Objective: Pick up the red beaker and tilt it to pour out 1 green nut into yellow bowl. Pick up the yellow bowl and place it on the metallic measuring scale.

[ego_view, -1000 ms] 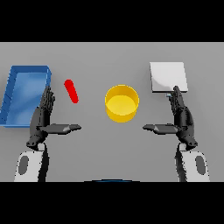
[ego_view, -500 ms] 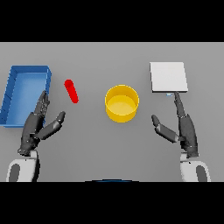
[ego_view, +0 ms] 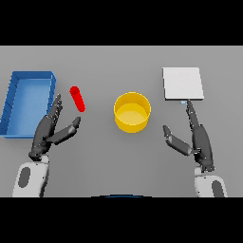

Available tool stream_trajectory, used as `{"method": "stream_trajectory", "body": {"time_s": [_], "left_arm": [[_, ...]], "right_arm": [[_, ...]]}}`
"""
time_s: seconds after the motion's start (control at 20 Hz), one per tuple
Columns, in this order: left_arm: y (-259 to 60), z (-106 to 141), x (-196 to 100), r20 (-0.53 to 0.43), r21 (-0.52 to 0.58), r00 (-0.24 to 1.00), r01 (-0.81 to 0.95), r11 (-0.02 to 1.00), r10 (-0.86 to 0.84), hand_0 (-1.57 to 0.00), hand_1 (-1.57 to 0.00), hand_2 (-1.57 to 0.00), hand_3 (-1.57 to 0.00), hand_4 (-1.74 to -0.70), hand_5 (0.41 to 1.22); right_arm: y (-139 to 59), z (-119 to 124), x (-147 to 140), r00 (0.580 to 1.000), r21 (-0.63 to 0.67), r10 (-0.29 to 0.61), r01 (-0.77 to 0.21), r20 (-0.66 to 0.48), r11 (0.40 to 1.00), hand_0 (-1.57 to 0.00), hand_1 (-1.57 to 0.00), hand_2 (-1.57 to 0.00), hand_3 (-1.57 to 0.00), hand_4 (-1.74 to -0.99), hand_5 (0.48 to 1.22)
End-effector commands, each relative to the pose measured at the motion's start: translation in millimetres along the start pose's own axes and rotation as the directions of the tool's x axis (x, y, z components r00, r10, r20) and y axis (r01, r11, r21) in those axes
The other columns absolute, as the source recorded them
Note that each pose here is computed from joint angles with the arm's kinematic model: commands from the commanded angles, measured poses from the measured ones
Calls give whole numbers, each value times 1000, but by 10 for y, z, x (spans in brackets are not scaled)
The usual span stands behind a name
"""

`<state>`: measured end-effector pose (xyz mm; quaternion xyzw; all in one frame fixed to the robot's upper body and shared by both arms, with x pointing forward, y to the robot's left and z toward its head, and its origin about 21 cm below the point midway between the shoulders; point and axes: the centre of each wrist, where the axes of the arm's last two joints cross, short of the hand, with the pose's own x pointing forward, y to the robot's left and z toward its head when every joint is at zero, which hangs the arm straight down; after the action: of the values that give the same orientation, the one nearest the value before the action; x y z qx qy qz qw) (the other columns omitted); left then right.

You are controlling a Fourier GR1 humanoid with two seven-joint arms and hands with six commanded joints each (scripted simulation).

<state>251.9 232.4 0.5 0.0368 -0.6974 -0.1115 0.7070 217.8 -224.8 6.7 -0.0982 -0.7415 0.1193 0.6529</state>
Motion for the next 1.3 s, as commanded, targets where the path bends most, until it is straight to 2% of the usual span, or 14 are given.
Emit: {"method": "stream_trajectory", "body": {"time_s": [0.0, 0.2, 0.3, 0.45, 0.55, 0.7, 0.95, 1.05, 1.25], "left_arm": [[-47, -50, -55, 1, -7, 1000, 10, 1000, -10, 1, 1, 1, 1, -1219, 622], [-54, -321, -119, -29, -7, 999, 37, 999, -37, 1, 1, 1, 1, -1240, 641], [-53, -426, -131, -10, -3, 999, 40, 999, -40, 1, 1, 1, 1, -1255, 660], [-89, -572, -149, -9, 0, 999, 42, 999, -42, 1, 1, 1, 1, -1271, 677], [-79, -673, -148, -31, -9, 998, 46, 999, -46, 1, 1, 1, 1, -1280, 682], [-108, -801, -144, -23, -20, 999, 48, 999, -48, 1, 1, 1, 1, -1298, 689], [-148, -957, -150, -40, -29, 997, 68, 997, -69, 1, 1, 1, 1, -1289, 683], [-186, -1010, -145, -40, -41, 997, 61, 997, -63, 1, 1, 1, 1, -1289, 683], [-197, -1036, -162, -10, -44, 1000, 27, 999, -27, 1, 1, 1, 1, -1329, 695]], "right_arm": [[-3, 1, -6, 1000, -1, -4, 4, 1, 1000, 1, 1, 1, 1, -1246, 627], [-44, 2, 9, 999, 0, -31, 31, 12, 1000, 1, 1, 1, 1, -1273, 632], [-53, 29, -27, 1000, 0, -21, 21, 8, 1000, 1, 1, 1, 1, -1281, 635], [-81, 11, -6, 1000, 1, -12, 12, 7, 1000, 1, 1, 1, 1, -1268, 635], [-32, -32, -5, 1000, -3, -20, 20, -15, 1000, 1, 1, 1, 1, -1266, 635], [-82, -32, 15, 1000, -6, -19, 19, 11, 1000, 1, 1, 1, 1, -1270, 642], [-35, 18, 2, 999, 3, -33, 33, 7, 999, 1, 1, 1, 1, -1269, 642], [-76, 15, 5, 1000, -8, -29, 29, 4, 1000, 1, 1, 1, 1, -1265, 638], [-76, -3, 7, 1000, -14, -25, 25, -2, 1000, 1, 1, 1, 1, -1264, 640]]}}
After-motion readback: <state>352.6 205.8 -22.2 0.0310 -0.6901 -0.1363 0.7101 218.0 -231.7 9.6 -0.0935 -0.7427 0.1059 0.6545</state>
